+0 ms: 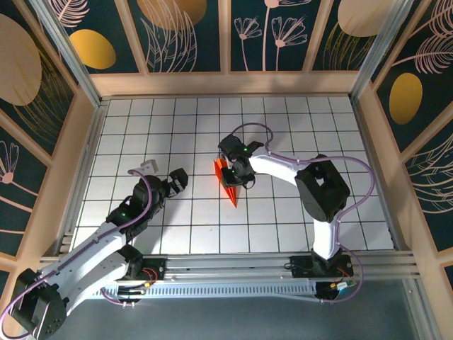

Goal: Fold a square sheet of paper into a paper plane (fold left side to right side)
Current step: Pick up the paper plane at the center of the table, then place the paper plane at the top-center of the table.

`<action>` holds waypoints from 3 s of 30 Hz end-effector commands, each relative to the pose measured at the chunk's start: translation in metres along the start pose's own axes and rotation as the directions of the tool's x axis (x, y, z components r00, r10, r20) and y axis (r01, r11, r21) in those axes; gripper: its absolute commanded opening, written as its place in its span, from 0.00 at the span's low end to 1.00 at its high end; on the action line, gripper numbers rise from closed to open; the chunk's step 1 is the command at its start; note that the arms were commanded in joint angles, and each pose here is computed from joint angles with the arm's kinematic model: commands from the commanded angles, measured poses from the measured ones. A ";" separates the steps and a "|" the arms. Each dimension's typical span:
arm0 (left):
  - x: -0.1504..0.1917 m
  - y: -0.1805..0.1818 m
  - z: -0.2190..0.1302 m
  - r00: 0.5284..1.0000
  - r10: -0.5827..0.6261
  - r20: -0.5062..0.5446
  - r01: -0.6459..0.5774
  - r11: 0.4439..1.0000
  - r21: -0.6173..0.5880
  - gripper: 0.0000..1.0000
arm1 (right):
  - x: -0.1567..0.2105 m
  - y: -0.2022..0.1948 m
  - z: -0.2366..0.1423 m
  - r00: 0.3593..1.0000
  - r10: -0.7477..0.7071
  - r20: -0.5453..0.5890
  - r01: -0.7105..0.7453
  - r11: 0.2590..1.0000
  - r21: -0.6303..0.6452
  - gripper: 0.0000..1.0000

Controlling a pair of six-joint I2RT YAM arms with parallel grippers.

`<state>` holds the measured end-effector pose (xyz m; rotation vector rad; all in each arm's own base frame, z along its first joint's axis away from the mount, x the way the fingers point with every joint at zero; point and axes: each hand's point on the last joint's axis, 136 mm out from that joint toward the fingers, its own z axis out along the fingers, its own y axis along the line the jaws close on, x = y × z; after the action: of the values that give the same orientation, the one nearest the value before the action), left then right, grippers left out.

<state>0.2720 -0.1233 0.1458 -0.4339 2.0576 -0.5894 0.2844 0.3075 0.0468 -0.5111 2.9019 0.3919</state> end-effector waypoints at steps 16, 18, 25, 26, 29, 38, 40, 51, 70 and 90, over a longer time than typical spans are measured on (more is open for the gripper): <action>0.003 0.010 0.001 1.000 0.006 0.002 -0.006 0.999 -0.032 0.99 | -0.001 0.002 0.010 1.000 -0.014 -0.016 0.014 0.999 0.053 0.18; 0.003 0.010 0.001 1.000 0.005 0.002 -0.005 0.999 -0.032 0.99 | -0.001 0.003 0.011 1.000 -0.016 -0.017 0.016 0.998 0.053 0.17; 0.004 0.011 0.001 1.000 0.007 0.000 -0.007 0.999 -0.034 0.99 | 0.001 0.003 0.019 1.000 -0.013 -0.026 0.014 0.998 0.059 0.16; 0.003 0.011 0.001 1.000 0.007 0.001 -0.006 0.999 -0.034 0.99 | 0.001 0.003 0.020 1.000 -0.015 -0.026 0.017 0.998 0.062 0.16; 0.004 0.011 0.001 1.000 0.007 0.000 -0.007 0.999 -0.034 0.99 | 0.001 0.002 0.023 1.000 -0.014 -0.026 0.015 0.998 0.065 0.16; 0.004 0.012 0.001 1.000 0.008 0.001 -0.008 0.999 -0.038 0.99 | 0.001 0.002 0.029 1.000 -0.005 -0.021 0.007 0.998 0.067 0.08; 0.004 0.012 0.001 1.000 0.012 0.002 -0.012 0.999 -0.039 0.99 | -0.005 0.003 0.023 1.000 -0.005 0.003 0.004 0.998 0.069 0.04; 0.001 0.008 0.001 0.999 0.034 -0.007 -0.034 0.999 -0.039 0.99 | -0.073 -0.047 -0.020 0.975 0.167 0.148 -0.189 0.970 0.154 0.00; 0.010 0.006 0.005 0.999 0.013 -0.052 -0.015 0.999 -0.032 0.99 | -0.134 -0.135 0.006 0.961 0.267 0.076 -0.278 0.917 0.288 0.00; 0.015 0.001 0.011 0.997 0.014 -0.079 -0.016 1.000 -0.017 0.99 | -0.123 -0.145 0.024 0.966 0.257 0.022 -0.252 0.923 0.290 0.00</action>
<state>0.2677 -0.1282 0.1166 -0.4091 2.1717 -0.5528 0.4559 0.2265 0.0283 -0.0721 2.9389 0.0092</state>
